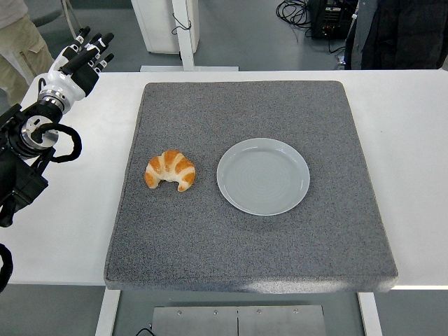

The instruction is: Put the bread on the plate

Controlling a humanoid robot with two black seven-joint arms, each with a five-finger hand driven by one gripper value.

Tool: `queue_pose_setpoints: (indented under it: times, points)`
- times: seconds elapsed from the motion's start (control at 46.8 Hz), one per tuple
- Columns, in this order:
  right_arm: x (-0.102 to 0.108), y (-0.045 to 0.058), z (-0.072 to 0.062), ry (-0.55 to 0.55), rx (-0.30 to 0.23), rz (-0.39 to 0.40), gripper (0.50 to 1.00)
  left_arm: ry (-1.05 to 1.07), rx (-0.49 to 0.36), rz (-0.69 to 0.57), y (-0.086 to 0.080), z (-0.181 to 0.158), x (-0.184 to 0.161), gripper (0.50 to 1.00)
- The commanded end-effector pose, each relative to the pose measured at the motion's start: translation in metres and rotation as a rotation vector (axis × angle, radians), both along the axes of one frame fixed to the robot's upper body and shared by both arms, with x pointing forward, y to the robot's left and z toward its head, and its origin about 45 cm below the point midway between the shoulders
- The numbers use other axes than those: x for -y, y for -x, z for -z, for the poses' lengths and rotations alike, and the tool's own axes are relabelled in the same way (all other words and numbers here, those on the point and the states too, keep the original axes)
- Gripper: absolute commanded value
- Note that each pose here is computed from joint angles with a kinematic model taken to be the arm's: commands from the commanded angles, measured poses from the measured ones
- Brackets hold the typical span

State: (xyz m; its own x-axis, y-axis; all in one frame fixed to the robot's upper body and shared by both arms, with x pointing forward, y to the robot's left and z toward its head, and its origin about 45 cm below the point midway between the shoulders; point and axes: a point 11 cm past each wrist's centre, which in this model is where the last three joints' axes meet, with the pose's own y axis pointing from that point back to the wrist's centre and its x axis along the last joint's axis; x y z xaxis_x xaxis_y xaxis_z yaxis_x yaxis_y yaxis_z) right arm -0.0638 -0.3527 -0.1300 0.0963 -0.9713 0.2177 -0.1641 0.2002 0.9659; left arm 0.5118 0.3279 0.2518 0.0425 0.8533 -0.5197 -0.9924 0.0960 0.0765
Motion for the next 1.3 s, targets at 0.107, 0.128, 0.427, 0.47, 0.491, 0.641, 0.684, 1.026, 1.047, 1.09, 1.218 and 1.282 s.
queue_pose_setpoints:
  times: [0.107, 0.128, 0.427, 0.47, 0.491, 0.641, 0.684, 1.026, 1.047, 1.09, 1.218, 1.282]
  points:
    - [0.000, 0.000, 0.000, 0.000, 0.000, 0.000, 1.000, -0.001, -0.001, -0.008, 0.001, 0.001, -0.005, 1.000]
    - [0.000, 0.000, 0.000, 0.000, 0.000, 0.000, 1.000, -0.005, -0.003, -0.010, 0.002, 0.002, -0.007, 1.000]
    - [0.000, 0.000, 0.000, 0.000, 0.000, 0.000, 1.000, -0.019, 0.007, -0.013, 0.000, -0.005, -0.012, 1.000]
    - [0.000, 0.000, 0.000, 0.000, 0.000, 0.000, 1.000, -0.020, 0.008, -0.011, 0.000, -0.006, -0.011, 1.000]
    - [0.000, 0.000, 0.000, 0.000, 0.000, 0.000, 1.000, -0.019, 0.009, -0.009, 0.000, -0.006, -0.010, 1.000]
    - [0.000, 0.000, 0.000, 0.000, 0.000, -0.002, 1.000, -0.006, 0.023, 0.010, -0.005, -0.012, 0.003, 1.000]
    - [0.000, 0.000, 0.000, 0.000, 0.000, 0.000, 1.000, -0.002, 0.024, 0.017, -0.006, -0.012, 0.008, 1.000]
    - [0.000, 0.000, 0.000, 0.000, 0.000, 0.001, 1.000, 0.040, 0.027, 0.095, -0.011, -0.011, 0.059, 1.000]
    - [0.000, 0.000, 0.000, 0.000, 0.000, 0.000, 1.000, 0.045, 0.027, 0.101, -0.011, -0.010, 0.062, 1.000]
    - [0.000, 0.000, 0.000, 0.000, 0.000, -0.002, 1.000, 0.050, 0.029, 0.106, -0.012, -0.012, 0.067, 1.000]
    - [0.000, 0.000, 0.000, 0.000, 0.000, 0.000, 1.000, 0.069, 0.033, 0.124, -0.013, -0.013, 0.080, 1.000]
    - [0.000, 0.000, 0.000, 0.000, 0.000, 0.001, 1.000, 0.077, 0.036, 0.143, -0.013, -0.014, 0.091, 1.000]
